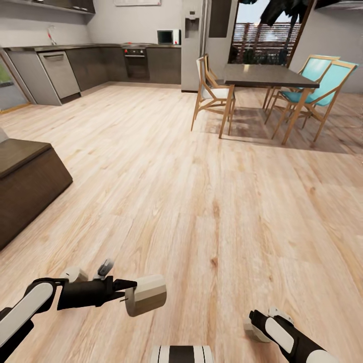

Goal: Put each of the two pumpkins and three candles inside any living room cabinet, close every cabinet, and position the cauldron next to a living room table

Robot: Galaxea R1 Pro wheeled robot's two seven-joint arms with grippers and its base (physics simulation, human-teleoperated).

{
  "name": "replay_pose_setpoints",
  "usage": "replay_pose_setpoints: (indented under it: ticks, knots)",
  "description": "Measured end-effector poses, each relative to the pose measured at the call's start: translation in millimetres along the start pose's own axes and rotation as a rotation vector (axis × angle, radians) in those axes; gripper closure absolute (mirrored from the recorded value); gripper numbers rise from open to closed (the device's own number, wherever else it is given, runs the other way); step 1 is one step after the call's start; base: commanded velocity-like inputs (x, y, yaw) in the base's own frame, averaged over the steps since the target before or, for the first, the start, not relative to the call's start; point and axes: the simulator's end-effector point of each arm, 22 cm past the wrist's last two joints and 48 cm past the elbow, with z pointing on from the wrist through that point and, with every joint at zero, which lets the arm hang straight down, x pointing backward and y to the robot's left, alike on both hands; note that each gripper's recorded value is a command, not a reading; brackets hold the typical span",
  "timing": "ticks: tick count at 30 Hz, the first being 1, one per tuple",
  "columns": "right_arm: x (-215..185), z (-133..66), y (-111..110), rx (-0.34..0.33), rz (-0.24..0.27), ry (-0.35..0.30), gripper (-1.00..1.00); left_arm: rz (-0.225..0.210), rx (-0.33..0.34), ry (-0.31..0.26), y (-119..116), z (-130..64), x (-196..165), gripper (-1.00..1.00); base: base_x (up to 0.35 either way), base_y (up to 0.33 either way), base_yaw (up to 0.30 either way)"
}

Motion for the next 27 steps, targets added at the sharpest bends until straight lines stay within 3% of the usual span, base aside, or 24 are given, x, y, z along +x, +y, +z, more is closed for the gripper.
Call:
replay_pose_setpoints:
  ticks: [11, 15, 19, 23, 25, 27]
  knots:
    - [-18, -15.0, 11, -0.029, 0.009, -0.037, 1.00, 0.043, -0.017, -0.026, -11, -9.4, -4, 1.00, 0.000, 0.000, 0.000]
    - [-24, -20.7, 14, -0.036, 0.012, -0.049, 1.00, 0.060, -0.051, -0.042, -8, -15.1, -8, 1.00, 0.000, 0.000, 0.000]
    - [-27, -26.3, 16, -0.045, 0.010, -0.048, 1.00, 0.079, -0.133, -0.059, 4, -20.5, -12, 1.00, 0.000, 0.000, 0.000]
    - [-28, -32.4, 21, -0.054, 0.002, -0.035, 1.00, 0.097, -0.261, -0.077, 24, -28.5, -17, 1.00, 0.000, 0.000, 0.000]
    - [-39, -42.2, 38, -0.082, -0.006, -0.053, 1.00, 0.112, -0.363, -0.092, 40, -37.3, -21, 1.00, 0.000, 0.000, 0.000]
    - [-46, -52.9, 52, -0.087, -0.020, -0.054, 1.00, 0.109, -0.394, -0.104, 43, -42.0, -24, 1.00, 0.000, 0.000, 0.000]
